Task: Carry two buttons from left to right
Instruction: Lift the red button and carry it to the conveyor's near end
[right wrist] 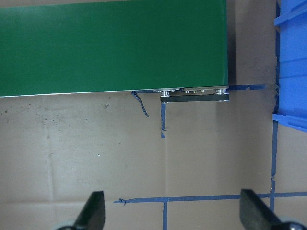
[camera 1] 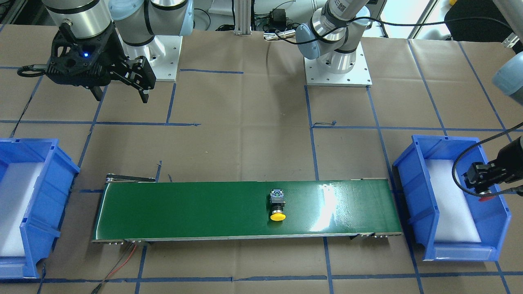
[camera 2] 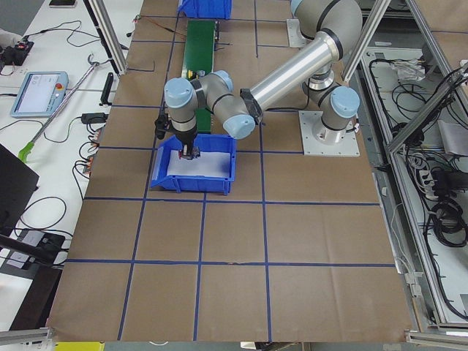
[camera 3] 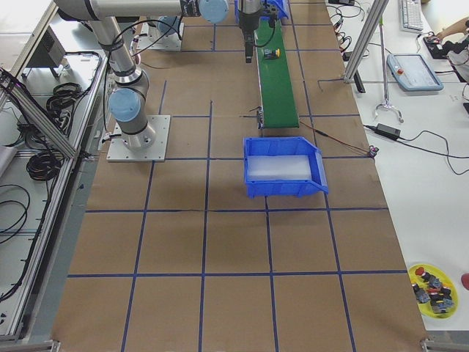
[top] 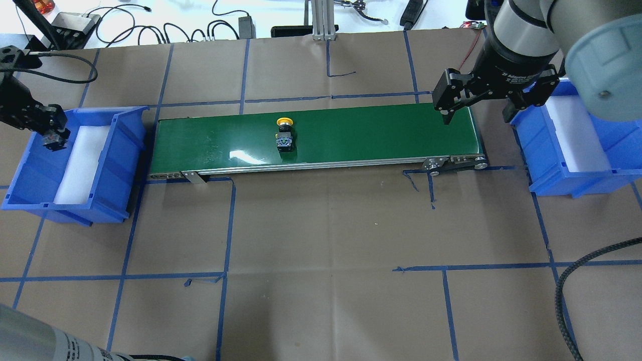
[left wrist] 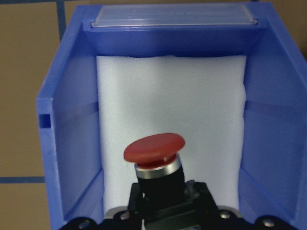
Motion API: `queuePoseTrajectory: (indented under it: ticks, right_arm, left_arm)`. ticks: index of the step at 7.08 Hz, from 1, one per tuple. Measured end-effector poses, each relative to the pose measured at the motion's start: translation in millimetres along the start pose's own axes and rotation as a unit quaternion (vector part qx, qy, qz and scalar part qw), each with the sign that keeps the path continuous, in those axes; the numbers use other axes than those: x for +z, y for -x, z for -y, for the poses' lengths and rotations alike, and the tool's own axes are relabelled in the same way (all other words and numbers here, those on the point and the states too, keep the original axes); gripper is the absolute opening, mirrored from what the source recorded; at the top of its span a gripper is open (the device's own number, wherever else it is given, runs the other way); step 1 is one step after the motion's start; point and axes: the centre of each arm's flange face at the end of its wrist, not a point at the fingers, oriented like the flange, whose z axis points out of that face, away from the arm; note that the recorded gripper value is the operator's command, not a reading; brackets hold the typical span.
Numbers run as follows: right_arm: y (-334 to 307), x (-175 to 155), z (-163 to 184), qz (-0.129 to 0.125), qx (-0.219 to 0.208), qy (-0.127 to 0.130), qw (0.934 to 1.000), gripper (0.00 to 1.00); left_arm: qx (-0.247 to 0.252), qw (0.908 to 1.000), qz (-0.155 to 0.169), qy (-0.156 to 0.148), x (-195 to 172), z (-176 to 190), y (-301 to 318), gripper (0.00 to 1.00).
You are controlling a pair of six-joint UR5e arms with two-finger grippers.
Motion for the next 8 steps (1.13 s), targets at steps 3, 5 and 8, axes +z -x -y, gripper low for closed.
queuePoseTrajectory:
  ticks: [3,5,8]
  right_arm:
    - [0.4,-2.9,-3.6,0.001,0.000,-0.001,1.0000,1.00]
    - [0.7,-4.1,-4.6,0.002,0.000,-0.002,1.0000,1.00]
    - [1.0,-0.5,-4.9,0.000,-0.001,0.002,1.0000,1.00]
  left_arm:
    - [0.029,0.9995,-0.001,0.009,-49.1,15.4,-53.9,0.04]
    - [0.045,0.9988,0.007,0.015,-51.8,21.9,-88.7,0.04]
    - [0.042,0.9989,0.008,0.019,-49.6,33.4,-171.7,0.03]
